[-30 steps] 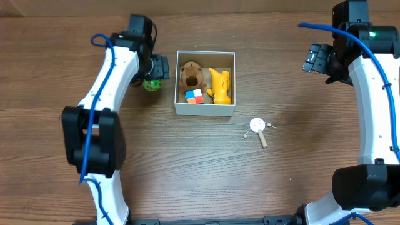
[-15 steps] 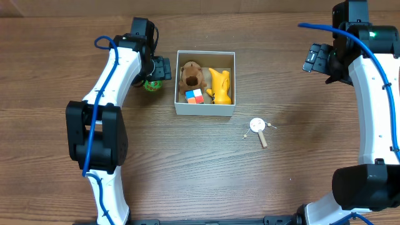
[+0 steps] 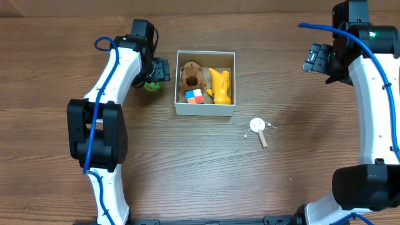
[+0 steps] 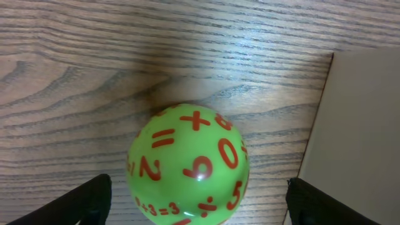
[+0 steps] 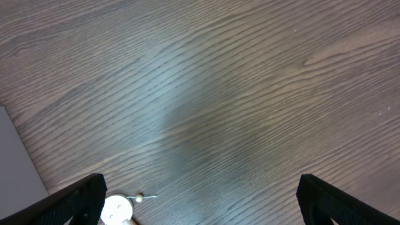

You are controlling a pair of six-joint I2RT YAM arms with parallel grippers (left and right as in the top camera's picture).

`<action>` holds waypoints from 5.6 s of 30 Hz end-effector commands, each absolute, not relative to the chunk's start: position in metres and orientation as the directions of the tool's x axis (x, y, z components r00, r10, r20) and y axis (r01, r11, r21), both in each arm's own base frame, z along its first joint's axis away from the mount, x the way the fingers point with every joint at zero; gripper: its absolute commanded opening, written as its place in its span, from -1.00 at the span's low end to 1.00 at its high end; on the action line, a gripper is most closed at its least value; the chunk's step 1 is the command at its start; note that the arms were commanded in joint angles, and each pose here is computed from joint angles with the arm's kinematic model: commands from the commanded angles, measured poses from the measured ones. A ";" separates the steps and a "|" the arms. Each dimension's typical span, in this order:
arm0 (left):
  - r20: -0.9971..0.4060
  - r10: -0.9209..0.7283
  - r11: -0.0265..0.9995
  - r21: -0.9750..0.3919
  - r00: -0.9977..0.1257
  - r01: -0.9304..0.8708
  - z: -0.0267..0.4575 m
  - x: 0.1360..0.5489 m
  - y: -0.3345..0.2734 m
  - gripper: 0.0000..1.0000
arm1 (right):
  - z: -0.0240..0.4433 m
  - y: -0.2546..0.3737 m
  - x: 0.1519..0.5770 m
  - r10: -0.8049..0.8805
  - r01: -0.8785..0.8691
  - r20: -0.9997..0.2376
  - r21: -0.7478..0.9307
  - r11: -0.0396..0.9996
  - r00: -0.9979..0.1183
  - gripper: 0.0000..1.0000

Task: Pack container
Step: 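Move the left gripper to the green numbered ball and grasp it, then carry the green ball with the left gripper over the box and release, then retract the left arm away from the box to the left side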

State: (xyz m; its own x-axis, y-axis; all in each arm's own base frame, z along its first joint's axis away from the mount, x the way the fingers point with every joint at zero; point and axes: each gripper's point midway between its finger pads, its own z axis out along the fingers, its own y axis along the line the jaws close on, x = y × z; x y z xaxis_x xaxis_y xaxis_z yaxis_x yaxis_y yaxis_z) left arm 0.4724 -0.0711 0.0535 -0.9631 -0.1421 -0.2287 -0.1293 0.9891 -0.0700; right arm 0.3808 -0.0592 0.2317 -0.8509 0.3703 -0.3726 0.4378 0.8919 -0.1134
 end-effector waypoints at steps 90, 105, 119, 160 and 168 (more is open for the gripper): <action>-0.373 0.178 0.940 -0.210 -0.910 0.270 0.172 0.437 -0.249 -0.12 | 0.238 -0.059 0.383 0.369 0.441 -0.394 -0.109 0.891 -0.842 1.00; -0.391 0.175 0.924 -0.250 -0.904 0.288 0.160 0.441 -0.262 -0.11 | 0.238 -0.059 0.383 0.369 0.441 -0.394 -0.108 0.891 -0.842 1.00; -0.426 0.177 0.916 -0.258 -0.887 0.306 0.176 0.445 -0.268 0.49 | 0.238 -0.059 0.383 0.369 0.441 -0.394 -0.108 0.891 -0.842 1.00; -0.351 -0.115 0.989 -0.123 -0.929 -0.076 0.177 0.473 -0.127 0.67 | 0.238 -0.059 0.383 0.369 0.441 -0.394 -0.109 0.891 -0.842 1.00; -0.326 -0.215 0.976 -0.113 -0.921 -0.188 0.174 0.477 -0.073 1.00 | 0.238 -0.059 0.383 0.369 0.441 -0.394 -0.109 0.891 -0.842 1.00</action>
State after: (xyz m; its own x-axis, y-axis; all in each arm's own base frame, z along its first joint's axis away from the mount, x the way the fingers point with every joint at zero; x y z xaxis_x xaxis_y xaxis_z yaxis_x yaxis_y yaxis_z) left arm 0.4770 -0.0833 0.1661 -0.9315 -0.1815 -0.3152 -0.1567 0.9823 -0.1026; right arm 0.3811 -0.0592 0.2318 -0.8506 0.3700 -0.3736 0.4376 0.8920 -0.1130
